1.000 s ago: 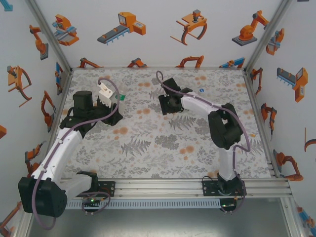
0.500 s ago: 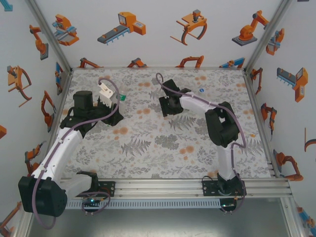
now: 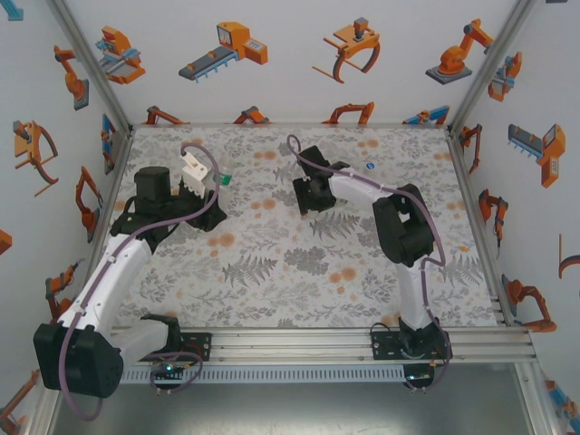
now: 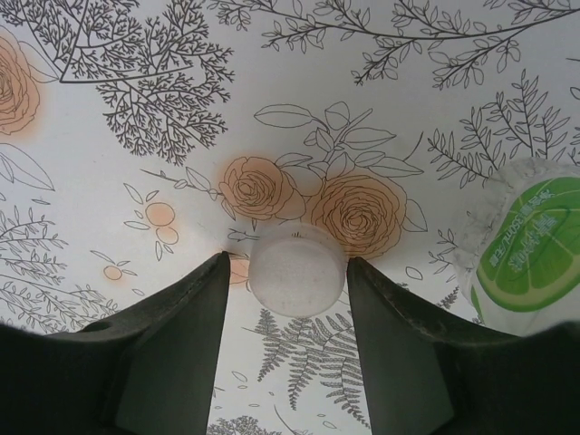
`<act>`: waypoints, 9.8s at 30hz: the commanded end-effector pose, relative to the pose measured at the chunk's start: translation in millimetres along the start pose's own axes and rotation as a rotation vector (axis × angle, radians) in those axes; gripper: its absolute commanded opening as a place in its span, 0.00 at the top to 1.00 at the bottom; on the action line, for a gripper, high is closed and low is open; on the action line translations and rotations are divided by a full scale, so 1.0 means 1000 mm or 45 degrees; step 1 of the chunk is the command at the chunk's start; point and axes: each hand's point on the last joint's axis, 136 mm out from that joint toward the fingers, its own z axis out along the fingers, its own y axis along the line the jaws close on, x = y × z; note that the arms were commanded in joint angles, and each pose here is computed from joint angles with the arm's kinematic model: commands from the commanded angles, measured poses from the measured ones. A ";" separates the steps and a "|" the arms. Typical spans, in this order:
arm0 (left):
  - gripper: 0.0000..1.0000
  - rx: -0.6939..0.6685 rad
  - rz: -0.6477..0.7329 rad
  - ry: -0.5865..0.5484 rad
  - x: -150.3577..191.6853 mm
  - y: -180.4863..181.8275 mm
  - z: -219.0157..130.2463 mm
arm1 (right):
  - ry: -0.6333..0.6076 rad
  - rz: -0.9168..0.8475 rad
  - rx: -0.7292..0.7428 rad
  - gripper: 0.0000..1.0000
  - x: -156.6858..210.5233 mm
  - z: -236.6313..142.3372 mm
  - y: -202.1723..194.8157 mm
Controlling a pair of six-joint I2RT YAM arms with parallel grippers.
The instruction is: Screw on the bottle caps
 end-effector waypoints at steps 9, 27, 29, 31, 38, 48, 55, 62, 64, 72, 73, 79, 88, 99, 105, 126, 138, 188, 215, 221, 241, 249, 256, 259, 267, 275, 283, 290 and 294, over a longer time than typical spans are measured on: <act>1.00 0.042 0.007 -0.022 -0.008 -0.007 -0.003 | 0.036 -0.005 0.001 0.52 0.005 0.003 -0.002; 1.00 0.048 0.029 -0.008 -0.006 -0.012 -0.004 | 0.083 -0.003 -0.001 0.52 0.011 0.008 -0.001; 1.00 0.048 0.029 -0.006 -0.006 -0.013 -0.004 | 0.088 -0.006 0.009 0.53 0.012 0.011 -0.002; 1.00 0.046 0.032 -0.005 -0.006 -0.013 -0.004 | 0.096 -0.012 0.025 0.53 0.014 0.014 -0.004; 1.00 0.044 0.041 -0.005 -0.006 -0.013 -0.004 | 0.106 -0.047 0.067 0.54 0.017 0.020 -0.006; 1.00 0.049 0.046 -0.003 -0.006 -0.015 -0.005 | 0.157 -0.106 0.087 0.56 0.025 0.025 -0.001; 1.00 0.055 0.049 0.001 -0.006 -0.016 -0.004 | 0.126 -0.104 0.065 0.63 0.015 0.015 0.004; 1.00 0.169 0.093 0.009 -0.004 -0.039 0.001 | 0.051 -0.108 0.025 0.70 0.004 -0.024 0.009; 1.00 0.217 0.126 0.025 -0.001 -0.049 0.004 | 0.014 -0.107 -0.004 0.70 0.002 -0.042 0.012; 1.00 0.348 0.229 0.036 0.003 -0.083 0.005 | -0.189 -0.152 -0.207 0.71 0.001 -0.127 0.033; 1.00 0.366 0.242 0.033 0.003 -0.088 0.005 | -0.223 -0.171 -0.239 0.71 0.001 -0.140 0.036; 1.00 0.488 0.356 -0.067 -0.007 -0.116 -0.017 | -0.411 -0.333 -0.488 0.73 0.012 -0.214 0.063; 1.00 0.612 0.539 -0.160 -0.007 -0.153 -0.047 | -0.836 -0.763 -0.900 0.84 0.059 -0.316 0.105; 1.00 0.688 0.740 -0.044 0.014 -0.195 -0.045 | -1.083 -1.195 -1.141 0.89 0.115 -0.383 0.122; 1.00 0.674 0.815 0.082 0.029 -0.202 -0.030 | -1.127 -1.278 -1.194 0.89 0.127 -0.394 0.125; 1.00 0.708 0.853 0.138 0.030 -0.216 -0.021 | -1.043 -1.321 -1.294 0.92 0.138 -0.370 0.144; 1.00 0.756 0.865 0.102 0.029 -0.223 -0.028 | -1.015 -1.329 -1.114 0.92 0.129 -0.350 0.138; 1.00 0.706 0.856 0.024 0.007 -0.223 -0.022 | -0.781 -1.114 -1.204 1.00 0.139 -0.344 0.151; 1.00 0.614 0.868 -0.095 -0.012 -0.220 -0.001 | 0.003 0.964 -1.000 1.00 0.109 -0.261 0.113; 1.00 0.598 0.845 -0.073 -0.015 -0.219 0.008 | 0.007 0.985 -1.039 0.90 0.101 -0.260 0.119; 1.00 0.638 0.830 -0.019 0.004 -0.220 0.009 | -0.341 0.713 -0.990 0.30 0.077 -0.307 0.088; 1.00 0.641 0.821 -0.025 0.005 -0.220 0.006 | -0.544 0.552 -0.981 0.27 0.063 -0.347 0.073; 1.00 0.693 0.816 -0.013 0.008 -0.225 0.001 | -0.921 -0.057 -0.933 0.30 0.061 -0.392 0.078; 1.00 0.735 0.810 0.001 0.011 -0.229 -0.002 | -1.087 -0.529 -0.946 0.29 0.080 -0.413 0.094; 1.00 0.790 0.800 0.018 0.015 -0.234 -0.008 | -1.050 -1.375 -1.083 0.30 0.139 -0.410 0.123; 1.00 0.792 0.801 0.017 0.013 -0.234 -0.012 | -1.061 -1.517 -1.134 0.48 0.133 -0.401 0.133; 1.00 0.788 0.800 0.012 0.010 -0.234 -0.014 | -1.027 -1.507 -1.154 0.49 0.129 -0.390 0.136; 1.00 0.793 0.797 0.023 0.011 -0.234 -0.014 | -1.032 -1.500 -1.158 0.51 0.127 -0.388 0.138; 1.00 0.793 0.798 0.027 0.012 -0.234 -0.013 | -1.033 -1.498 -1.162 0.52 0.127 -0.387 0.139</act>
